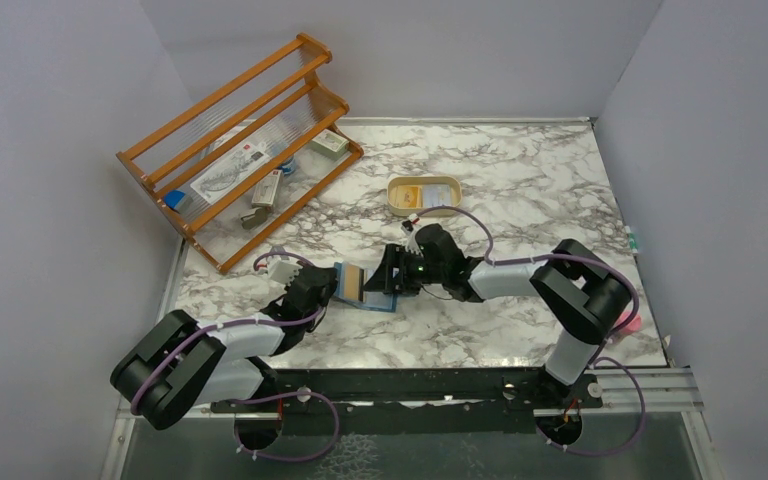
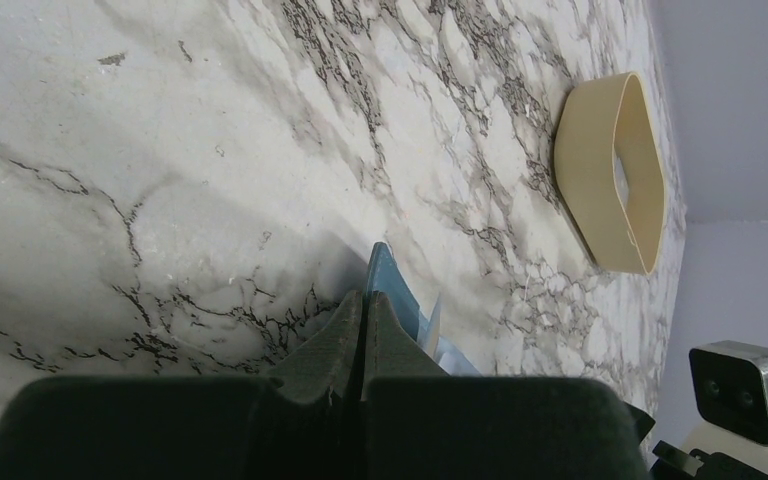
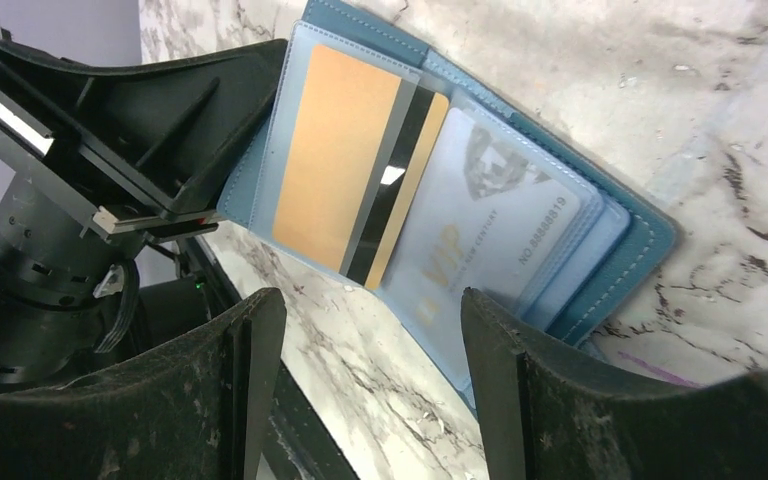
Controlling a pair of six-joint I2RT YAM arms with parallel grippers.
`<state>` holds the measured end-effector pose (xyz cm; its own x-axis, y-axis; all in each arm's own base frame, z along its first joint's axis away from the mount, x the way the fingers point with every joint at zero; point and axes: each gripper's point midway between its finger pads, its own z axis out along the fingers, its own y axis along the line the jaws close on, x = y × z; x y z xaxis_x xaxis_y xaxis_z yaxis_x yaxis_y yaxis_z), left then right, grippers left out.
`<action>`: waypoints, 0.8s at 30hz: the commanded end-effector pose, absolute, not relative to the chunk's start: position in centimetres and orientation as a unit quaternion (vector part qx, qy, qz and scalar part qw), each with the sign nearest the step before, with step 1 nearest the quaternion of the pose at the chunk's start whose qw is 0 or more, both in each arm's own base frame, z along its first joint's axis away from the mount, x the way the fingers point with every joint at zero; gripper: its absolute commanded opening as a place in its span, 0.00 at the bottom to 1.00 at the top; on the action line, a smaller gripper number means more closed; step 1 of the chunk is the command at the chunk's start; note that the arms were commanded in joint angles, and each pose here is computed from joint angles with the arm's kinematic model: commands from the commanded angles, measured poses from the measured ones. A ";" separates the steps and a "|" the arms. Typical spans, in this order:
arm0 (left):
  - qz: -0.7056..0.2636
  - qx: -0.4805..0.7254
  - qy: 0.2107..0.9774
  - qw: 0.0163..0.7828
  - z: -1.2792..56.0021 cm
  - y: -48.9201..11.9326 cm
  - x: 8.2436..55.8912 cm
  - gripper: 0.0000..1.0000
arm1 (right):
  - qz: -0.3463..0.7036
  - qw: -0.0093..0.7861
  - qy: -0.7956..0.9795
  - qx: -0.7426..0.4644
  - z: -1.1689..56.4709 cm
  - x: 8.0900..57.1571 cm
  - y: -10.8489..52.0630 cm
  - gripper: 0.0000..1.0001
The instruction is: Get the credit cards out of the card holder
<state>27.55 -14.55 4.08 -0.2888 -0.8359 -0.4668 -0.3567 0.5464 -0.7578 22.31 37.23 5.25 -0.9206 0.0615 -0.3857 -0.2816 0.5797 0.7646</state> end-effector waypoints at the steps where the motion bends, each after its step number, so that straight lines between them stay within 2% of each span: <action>1: -0.260 -0.398 0.755 0.451 3.8 -14.0 27.2 0.00 | 0.429 0.211 0.876 -0.059 4.8 23.1 35.9 0.71; 15: -0.247 -0.396 0.764 0.445 3.0 -14.0 27.2 0.00 | 0.535 0.166 0.823 -0.090 7.0 21.9 40.3 0.70; 24: -0.198 -0.393 0.783 0.439 0.4 -12.7 26.5 0.00 | 0.542 0.119 0.829 -0.062 5.6 21.0 41.3 0.70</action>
